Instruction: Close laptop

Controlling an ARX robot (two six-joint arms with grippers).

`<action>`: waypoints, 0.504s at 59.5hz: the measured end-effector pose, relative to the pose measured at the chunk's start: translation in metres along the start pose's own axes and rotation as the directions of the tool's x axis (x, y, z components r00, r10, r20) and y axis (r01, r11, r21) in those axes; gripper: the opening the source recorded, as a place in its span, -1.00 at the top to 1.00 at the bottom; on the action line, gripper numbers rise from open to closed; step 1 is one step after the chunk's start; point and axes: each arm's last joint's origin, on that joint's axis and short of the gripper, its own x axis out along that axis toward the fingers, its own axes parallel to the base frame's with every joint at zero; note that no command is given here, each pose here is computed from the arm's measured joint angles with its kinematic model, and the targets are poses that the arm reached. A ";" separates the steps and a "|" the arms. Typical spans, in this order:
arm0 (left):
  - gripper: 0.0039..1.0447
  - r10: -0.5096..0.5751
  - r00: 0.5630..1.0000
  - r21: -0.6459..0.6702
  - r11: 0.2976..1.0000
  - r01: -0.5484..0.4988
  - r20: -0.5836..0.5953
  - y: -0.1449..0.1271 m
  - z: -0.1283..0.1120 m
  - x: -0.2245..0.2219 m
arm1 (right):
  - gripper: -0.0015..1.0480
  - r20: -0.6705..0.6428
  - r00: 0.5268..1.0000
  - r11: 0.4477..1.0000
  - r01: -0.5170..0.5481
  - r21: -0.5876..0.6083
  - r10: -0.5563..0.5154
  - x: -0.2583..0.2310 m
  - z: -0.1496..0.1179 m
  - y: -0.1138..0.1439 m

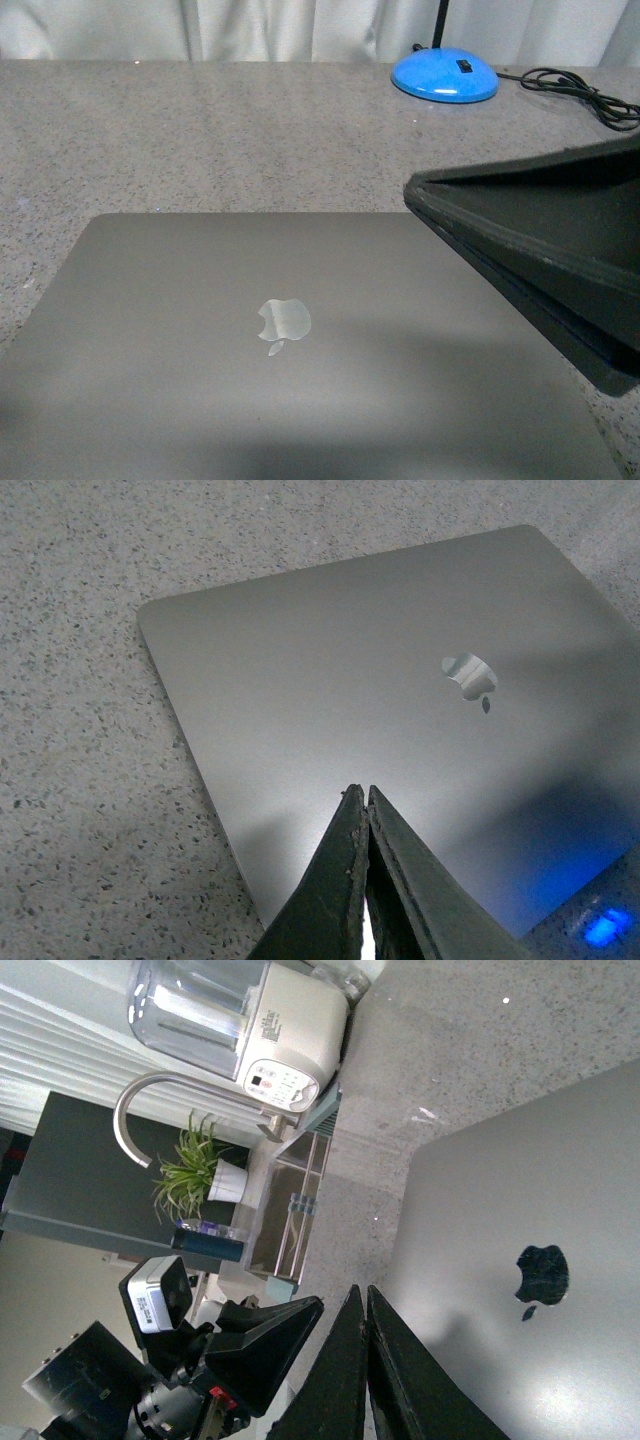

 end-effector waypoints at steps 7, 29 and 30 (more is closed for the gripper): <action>0.93 0.038 0.999 -0.031 0.999 -0.038 0.009 0.002 -0.001 -0.001 | 0.98 -0.078 0.997 0.994 -0.005 -0.112 -0.004 -0.003 -0.005 -0.001; 0.93 0.188 0.958 -0.139 0.977 -0.160 0.216 0.017 0.037 -0.044 | 0.98 0.285 0.939 0.760 0.326 -0.563 -0.191 -0.041 0.021 0.034; 0.93 0.192 0.954 -0.145 0.976 -0.162 0.228 0.017 0.037 -0.048 | 0.98 0.306 0.933 0.738 0.341 -0.583 -0.189 -0.044 0.021 0.037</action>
